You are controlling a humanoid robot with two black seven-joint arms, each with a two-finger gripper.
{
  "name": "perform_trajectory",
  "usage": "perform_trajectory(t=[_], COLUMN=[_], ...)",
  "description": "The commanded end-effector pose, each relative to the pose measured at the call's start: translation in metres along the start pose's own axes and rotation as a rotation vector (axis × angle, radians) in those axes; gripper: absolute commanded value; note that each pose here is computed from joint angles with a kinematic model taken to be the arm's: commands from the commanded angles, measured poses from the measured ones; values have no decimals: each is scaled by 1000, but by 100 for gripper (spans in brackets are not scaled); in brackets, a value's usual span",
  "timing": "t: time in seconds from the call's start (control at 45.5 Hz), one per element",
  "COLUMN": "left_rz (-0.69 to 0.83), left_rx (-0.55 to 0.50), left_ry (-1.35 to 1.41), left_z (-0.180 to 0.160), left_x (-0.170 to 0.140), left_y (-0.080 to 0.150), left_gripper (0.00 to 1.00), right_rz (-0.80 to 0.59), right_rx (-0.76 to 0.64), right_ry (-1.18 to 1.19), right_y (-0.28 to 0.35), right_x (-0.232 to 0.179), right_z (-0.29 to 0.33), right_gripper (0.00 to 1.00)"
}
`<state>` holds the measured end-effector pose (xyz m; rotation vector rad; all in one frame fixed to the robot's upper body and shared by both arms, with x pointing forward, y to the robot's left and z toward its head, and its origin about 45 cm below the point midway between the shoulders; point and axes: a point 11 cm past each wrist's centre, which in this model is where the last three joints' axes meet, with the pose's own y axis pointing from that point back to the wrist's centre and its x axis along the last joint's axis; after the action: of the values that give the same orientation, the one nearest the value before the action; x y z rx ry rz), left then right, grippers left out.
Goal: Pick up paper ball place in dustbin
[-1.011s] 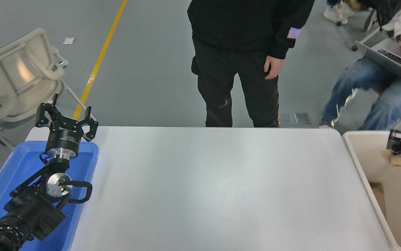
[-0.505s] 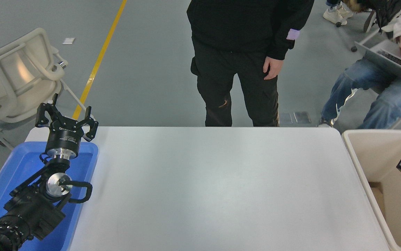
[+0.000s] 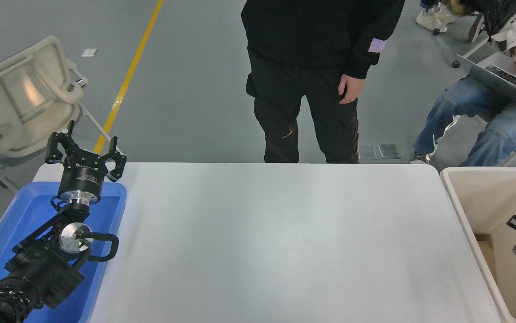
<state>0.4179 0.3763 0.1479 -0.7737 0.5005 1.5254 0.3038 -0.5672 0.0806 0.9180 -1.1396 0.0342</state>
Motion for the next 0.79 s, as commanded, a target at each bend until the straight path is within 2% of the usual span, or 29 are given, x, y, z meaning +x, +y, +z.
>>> perform_trajectory(t=[0.0,0.022,0.044,0.527,0.681,0.769], left_rz=[1,1,-1,1,1,1], left_rx=[0,0,0,0,0,0], left_ry=[-1,-1,0,-1,-1,-1], left_z=[0,0,0,0,0,0], left_x=[0,0,0,0,0,0], left_y=[0,0,0,0,0,0], left_gripper=[99,99,99,99,99,99], right_rz=[-2,1,3,-11,-72,-126], right_rx=[0,-1,0,0,23,46], right_ry=[-10,-13,-15,-15,-27,-29], right_y=[0,0,0,1,7,19], right_x=[-3,-1,2,4,6,24], right_z=[0,0,0,2,-6,-8], right_gripper=[50,60,66,70,70,72])
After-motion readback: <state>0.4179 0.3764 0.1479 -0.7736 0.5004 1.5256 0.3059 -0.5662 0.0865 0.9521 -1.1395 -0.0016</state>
